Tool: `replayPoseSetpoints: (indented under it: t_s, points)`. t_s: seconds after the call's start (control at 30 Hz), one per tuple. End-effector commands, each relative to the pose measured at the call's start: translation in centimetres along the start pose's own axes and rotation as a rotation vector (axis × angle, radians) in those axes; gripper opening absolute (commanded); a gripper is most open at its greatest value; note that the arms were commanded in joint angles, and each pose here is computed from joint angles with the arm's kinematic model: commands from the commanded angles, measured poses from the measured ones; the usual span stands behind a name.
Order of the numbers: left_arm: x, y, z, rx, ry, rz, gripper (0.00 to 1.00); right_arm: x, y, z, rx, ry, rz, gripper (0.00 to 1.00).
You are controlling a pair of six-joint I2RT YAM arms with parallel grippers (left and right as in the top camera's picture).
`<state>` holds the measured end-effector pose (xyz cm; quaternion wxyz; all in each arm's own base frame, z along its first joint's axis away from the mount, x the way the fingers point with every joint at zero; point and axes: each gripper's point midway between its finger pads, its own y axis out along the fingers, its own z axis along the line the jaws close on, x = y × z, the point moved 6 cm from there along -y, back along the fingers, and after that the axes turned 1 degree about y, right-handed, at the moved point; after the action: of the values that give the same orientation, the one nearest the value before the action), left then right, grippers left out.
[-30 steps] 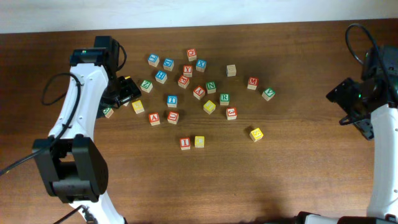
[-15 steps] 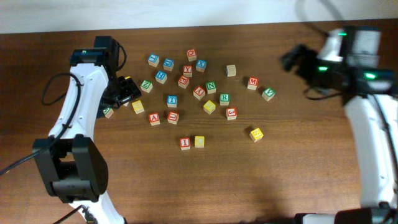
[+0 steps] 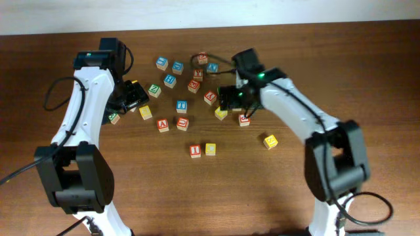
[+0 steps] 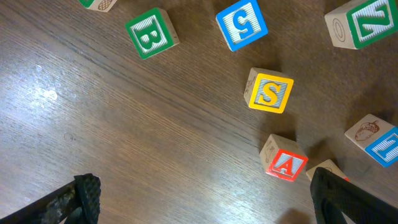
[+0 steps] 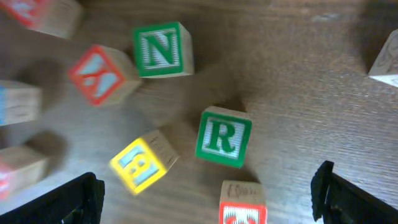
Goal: Spell out ICRA
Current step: 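Move the right gripper over the green R block, then close the right gripper on the green R block and lift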
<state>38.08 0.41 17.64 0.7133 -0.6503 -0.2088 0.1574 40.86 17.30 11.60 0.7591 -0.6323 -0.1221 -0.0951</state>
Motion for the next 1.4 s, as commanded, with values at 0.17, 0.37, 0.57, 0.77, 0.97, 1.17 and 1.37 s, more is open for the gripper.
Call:
replayPoseSetpoints:
  t_s: [0.17, 0.37, 0.57, 0.77, 0.97, 1.17, 1.37]
  points:
    - [0.3, -1.0, 0.2, -0.005, 0.011, -0.032, 0.99, 0.4, 2.5, -0.5, -0.131, 0.014, -0.049, 0.78]
    - [0.3, -1.0, 0.2, -0.005, 0.01, -0.032, 0.99, 0.8, 2.7, -0.3, -0.121, 0.015, -0.07, 0.78]
    - [0.3, -1.0, 0.2, -0.006, 0.011, -0.032, 0.99, 0.7, 3.1, -0.4, -0.123, 0.015, -0.065, 0.76]
    - [0.3, -1.0, 0.2, -0.005, 0.01, -0.032, 0.99, 0.1, 4.8, -0.7, -0.136, 0.031, -0.035, 0.67]
    - [0.3, -1.0, 0.2, -0.005, 0.011, -0.032, 0.99, 0.2, 4.9, -0.7, -0.135, 0.034, -0.039, 0.54]
    - [0.3, -1.0, 0.2, -0.005, 0.01, -0.032, 0.99, 0.2, 5.0, -0.7, -0.133, 0.033, -0.04, 0.45]
    - [0.3, -1.0, 0.2, -0.005, 0.01, -0.032, 0.99, 0.1, 5.1, -0.8, -0.137, 0.033, -0.03, 0.4]
